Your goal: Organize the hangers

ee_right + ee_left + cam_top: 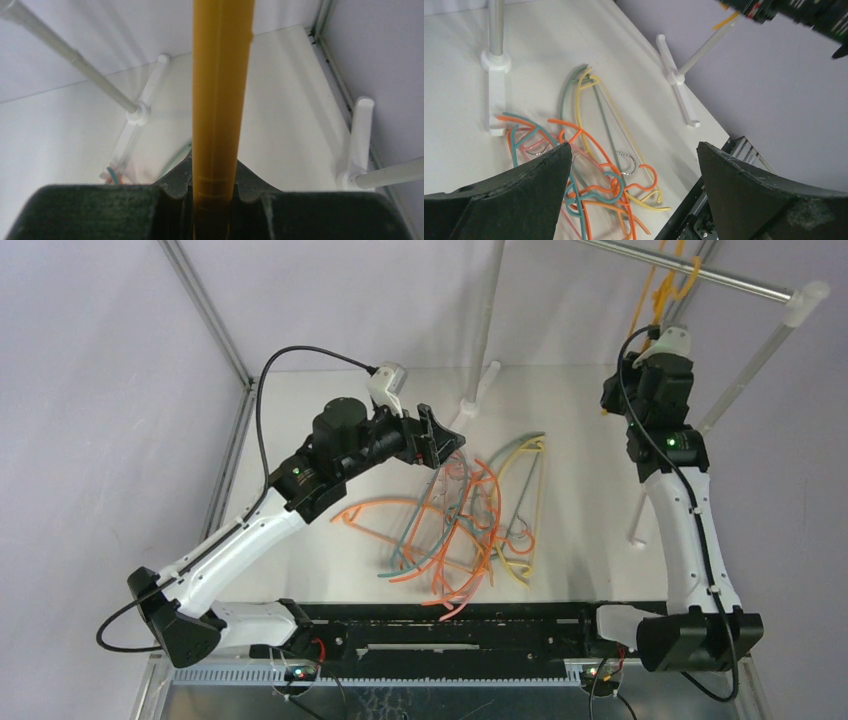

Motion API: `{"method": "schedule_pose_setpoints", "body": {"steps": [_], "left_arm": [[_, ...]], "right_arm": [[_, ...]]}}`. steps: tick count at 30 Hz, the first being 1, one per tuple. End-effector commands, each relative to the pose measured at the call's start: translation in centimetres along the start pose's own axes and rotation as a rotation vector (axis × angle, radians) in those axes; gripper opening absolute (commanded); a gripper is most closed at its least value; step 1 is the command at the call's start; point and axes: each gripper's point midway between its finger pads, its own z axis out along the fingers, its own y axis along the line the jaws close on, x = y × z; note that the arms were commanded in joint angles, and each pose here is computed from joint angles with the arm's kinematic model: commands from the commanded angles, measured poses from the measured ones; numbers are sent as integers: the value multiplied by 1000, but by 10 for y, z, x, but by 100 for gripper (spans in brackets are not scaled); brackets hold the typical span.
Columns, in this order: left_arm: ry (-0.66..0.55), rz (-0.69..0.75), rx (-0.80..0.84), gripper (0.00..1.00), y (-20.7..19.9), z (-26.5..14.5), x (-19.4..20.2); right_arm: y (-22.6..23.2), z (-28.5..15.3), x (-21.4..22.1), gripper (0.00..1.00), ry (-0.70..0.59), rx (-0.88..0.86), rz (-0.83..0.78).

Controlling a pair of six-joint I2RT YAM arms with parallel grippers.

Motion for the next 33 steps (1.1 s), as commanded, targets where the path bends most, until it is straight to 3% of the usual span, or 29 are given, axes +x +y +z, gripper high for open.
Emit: {"method": "schedule_pose_setpoints", "body": {"steps": [1,13,25,27,30,33], "left_arm": [[-12,0,-22,100,6,-7,1],[32,8,-104,99,31,-12,18],[76,11,-141,99,53,-16,34],[82,15,-141,100,54,-15,35],[100,21,-152,100,59,-14,43],[129,34,-175,99,70,-15,60]], "right_arm": [[-14,5,-46,0,-108,0,2],[-82,43,-49,0,-34,109,117],[-145,21,-10,1,-4,324,232],[-148,19,-2,10,13,350,258],[-150,11,12,35,37,388,313],[-142,0,22,50,46,379,370]]}}
